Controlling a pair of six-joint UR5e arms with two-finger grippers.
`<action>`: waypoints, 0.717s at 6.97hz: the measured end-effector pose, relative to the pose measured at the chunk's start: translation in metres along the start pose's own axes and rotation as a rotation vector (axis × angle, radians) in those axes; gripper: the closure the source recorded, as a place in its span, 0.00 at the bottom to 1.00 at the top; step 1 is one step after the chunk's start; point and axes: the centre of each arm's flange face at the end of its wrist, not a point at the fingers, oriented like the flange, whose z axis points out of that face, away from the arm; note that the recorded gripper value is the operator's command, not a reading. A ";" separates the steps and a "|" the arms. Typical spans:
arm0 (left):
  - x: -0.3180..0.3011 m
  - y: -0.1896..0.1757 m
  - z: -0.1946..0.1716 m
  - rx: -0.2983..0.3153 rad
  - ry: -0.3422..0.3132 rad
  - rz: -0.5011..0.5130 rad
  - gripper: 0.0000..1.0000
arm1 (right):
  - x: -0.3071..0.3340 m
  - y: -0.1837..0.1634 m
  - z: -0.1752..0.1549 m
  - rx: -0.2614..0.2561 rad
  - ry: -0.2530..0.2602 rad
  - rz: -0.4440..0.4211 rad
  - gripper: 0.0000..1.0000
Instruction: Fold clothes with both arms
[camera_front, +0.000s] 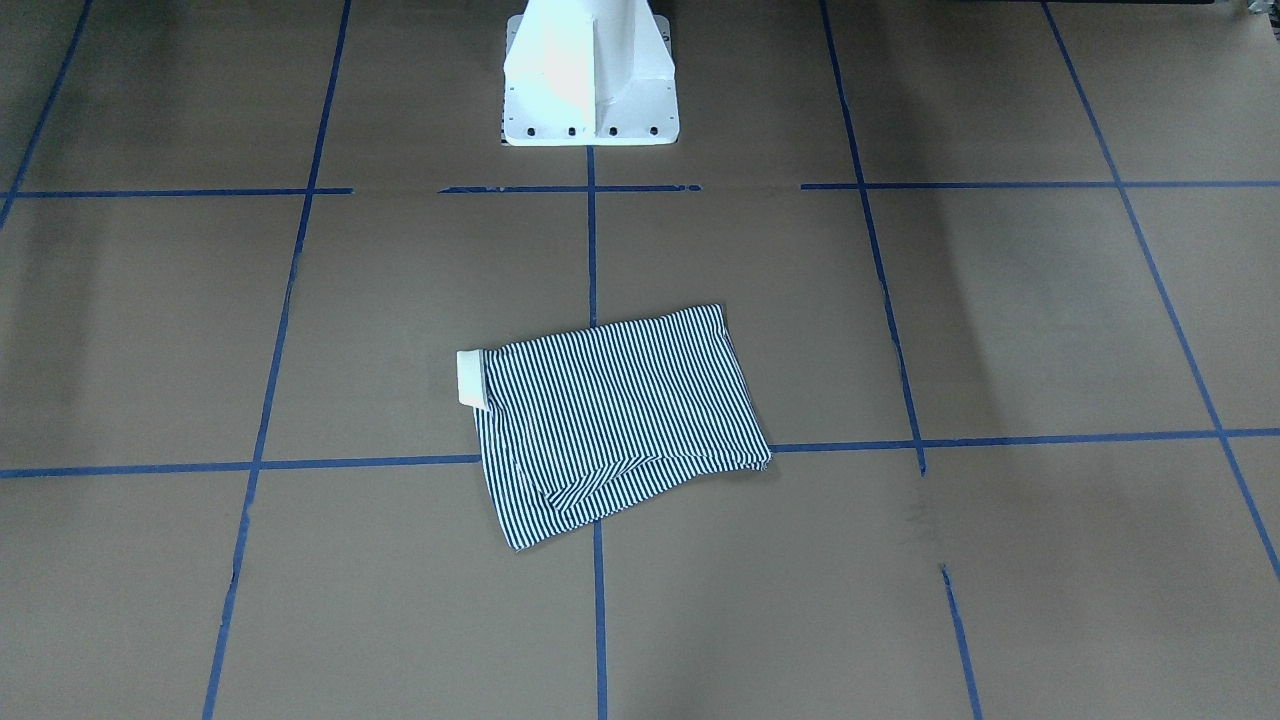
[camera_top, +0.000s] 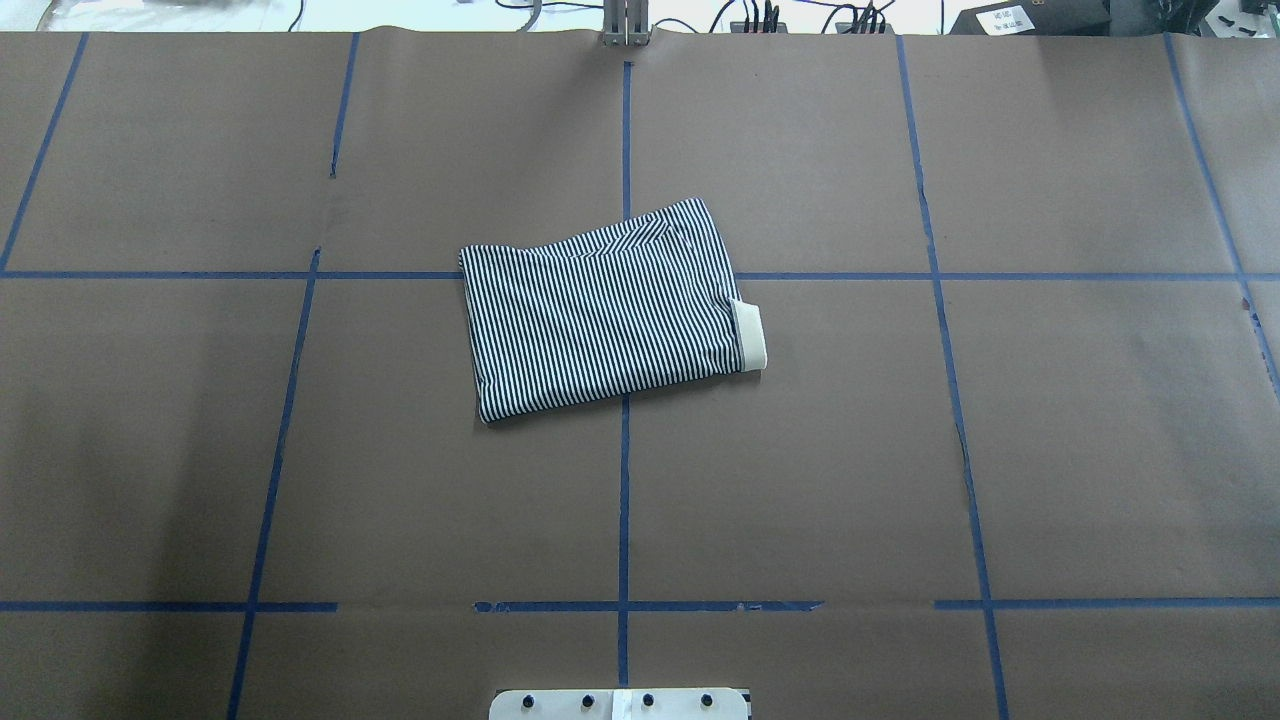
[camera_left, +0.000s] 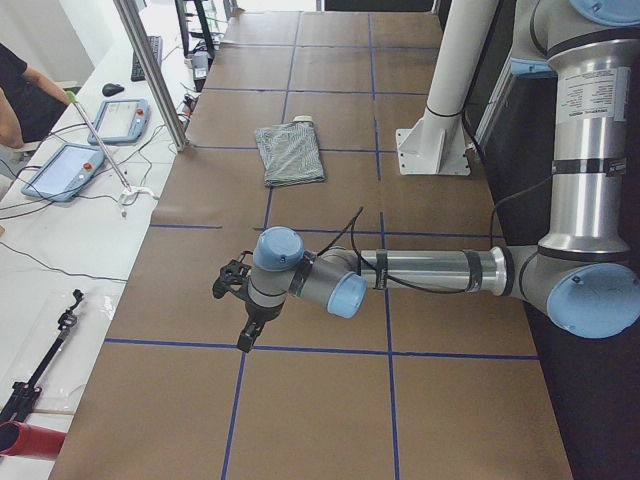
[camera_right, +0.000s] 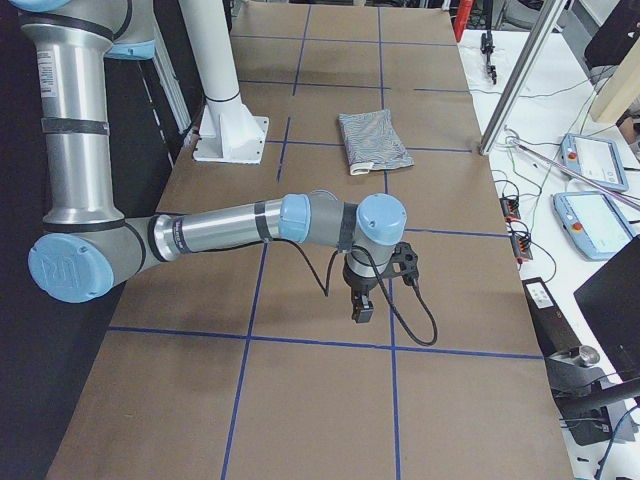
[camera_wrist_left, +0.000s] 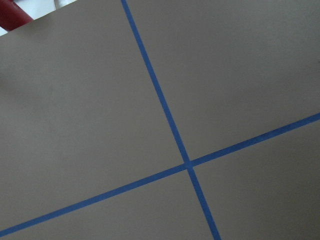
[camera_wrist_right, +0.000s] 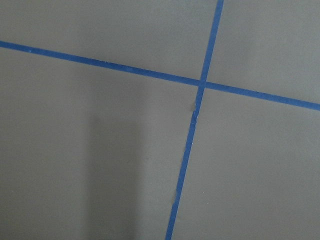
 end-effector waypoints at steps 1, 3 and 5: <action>0.004 -0.003 -0.006 -0.050 0.002 -0.037 0.00 | 0.013 -0.002 0.012 0.014 0.002 -0.005 0.00; 0.023 -0.011 -0.027 -0.144 0.033 -0.107 0.00 | 0.029 -0.004 0.027 0.020 0.003 -0.004 0.00; 0.017 0.002 -0.013 -0.198 0.083 -0.123 0.00 | 0.033 -0.005 0.031 0.021 0.002 0.000 0.00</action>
